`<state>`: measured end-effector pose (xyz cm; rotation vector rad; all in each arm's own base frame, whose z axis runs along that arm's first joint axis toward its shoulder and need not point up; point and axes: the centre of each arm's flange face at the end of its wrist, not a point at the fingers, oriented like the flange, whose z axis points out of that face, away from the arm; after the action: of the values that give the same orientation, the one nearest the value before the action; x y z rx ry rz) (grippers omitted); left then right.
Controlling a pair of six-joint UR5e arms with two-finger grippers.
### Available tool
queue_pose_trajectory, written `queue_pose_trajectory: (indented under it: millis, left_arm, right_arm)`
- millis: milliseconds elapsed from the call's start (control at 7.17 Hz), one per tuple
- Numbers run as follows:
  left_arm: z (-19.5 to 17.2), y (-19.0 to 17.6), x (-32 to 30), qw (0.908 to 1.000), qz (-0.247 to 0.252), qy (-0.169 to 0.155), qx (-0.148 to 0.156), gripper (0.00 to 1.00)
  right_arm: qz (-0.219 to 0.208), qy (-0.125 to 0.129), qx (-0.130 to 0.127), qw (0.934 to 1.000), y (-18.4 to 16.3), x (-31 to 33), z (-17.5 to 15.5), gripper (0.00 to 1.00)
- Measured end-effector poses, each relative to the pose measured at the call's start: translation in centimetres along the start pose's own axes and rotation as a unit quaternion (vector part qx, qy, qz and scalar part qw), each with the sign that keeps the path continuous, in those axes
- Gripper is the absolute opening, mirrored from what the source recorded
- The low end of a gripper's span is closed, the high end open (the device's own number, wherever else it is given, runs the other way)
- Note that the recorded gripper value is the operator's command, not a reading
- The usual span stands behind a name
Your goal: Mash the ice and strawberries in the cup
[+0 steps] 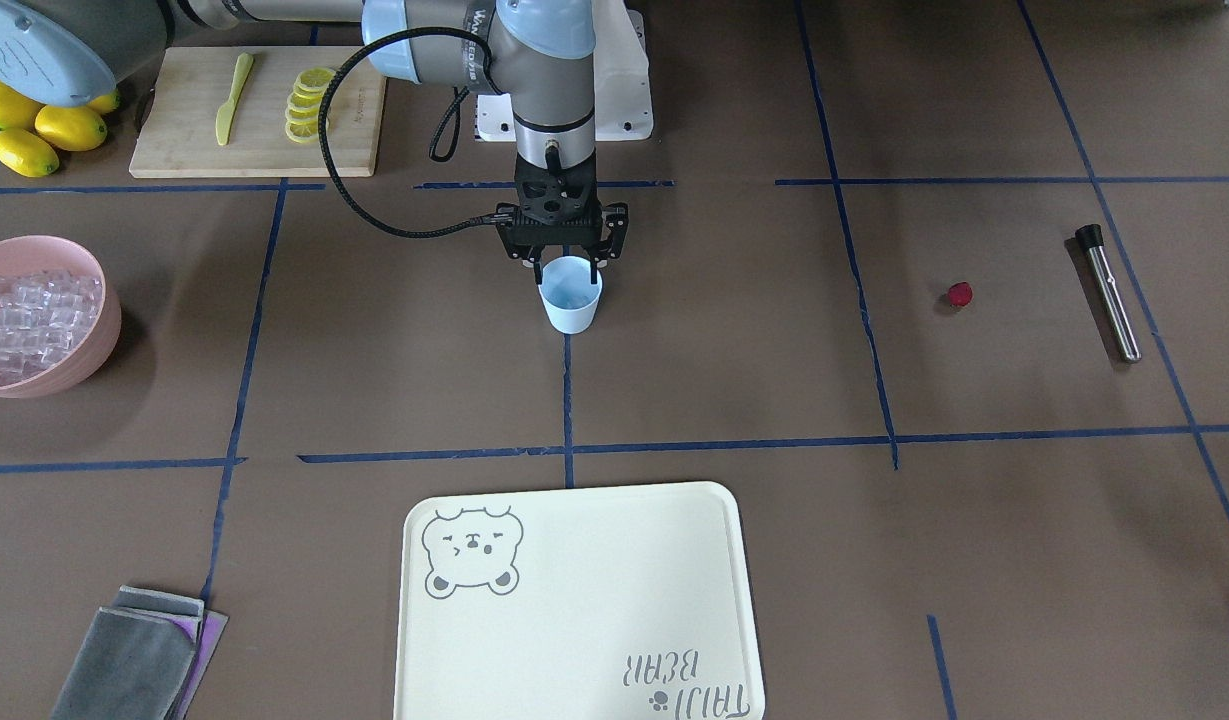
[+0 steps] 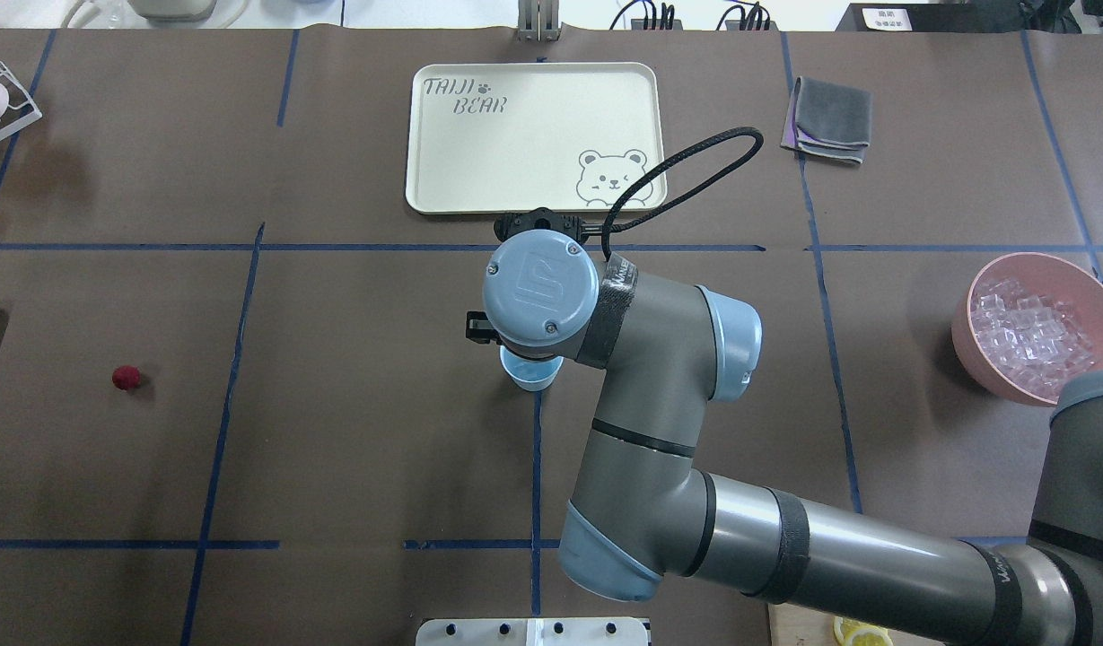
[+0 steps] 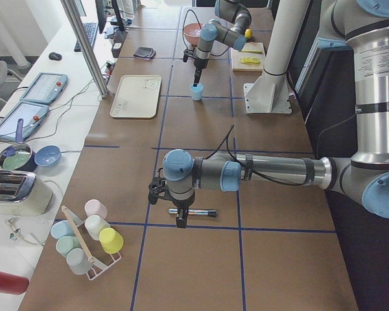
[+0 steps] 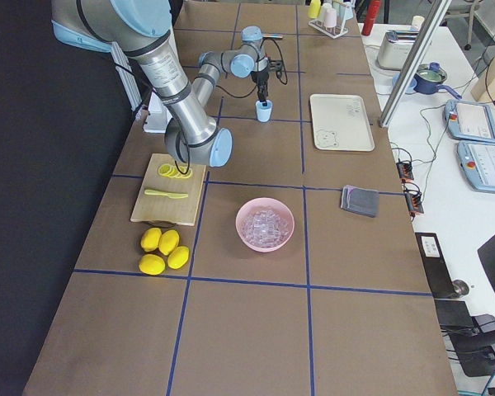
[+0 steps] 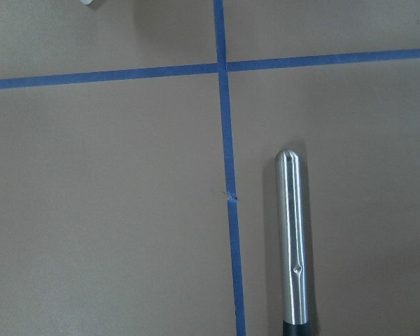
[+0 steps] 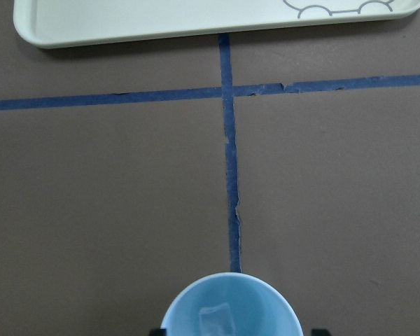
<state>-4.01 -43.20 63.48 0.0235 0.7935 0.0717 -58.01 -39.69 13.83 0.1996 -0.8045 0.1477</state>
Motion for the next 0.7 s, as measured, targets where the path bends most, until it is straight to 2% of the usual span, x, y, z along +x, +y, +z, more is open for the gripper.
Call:
queue_pose_trajectory:
  millis: [279,418,697]
  left_arm:
    - [0.0,0.0,0.0,1.0,0.0,0.0,0.0,1.0]
    - [0.0,0.0,0.0,1.0,0.0,0.0,0.0,1.0]
    - [0.1,0.0,0.0,1.0,0.0,0.0,0.0,1.0]
  right_arm:
    - [0.005,-0.008,0.002,1.0,-3.1,2.4,-1.6,0.99]
    - [0.0,-0.012,-0.002,0.9999,-5.2,5.9,-2.7,0.99]
    - [-0.042,-0.013,-0.012,0.999,-8.2,18.2,-5.7,0.99]
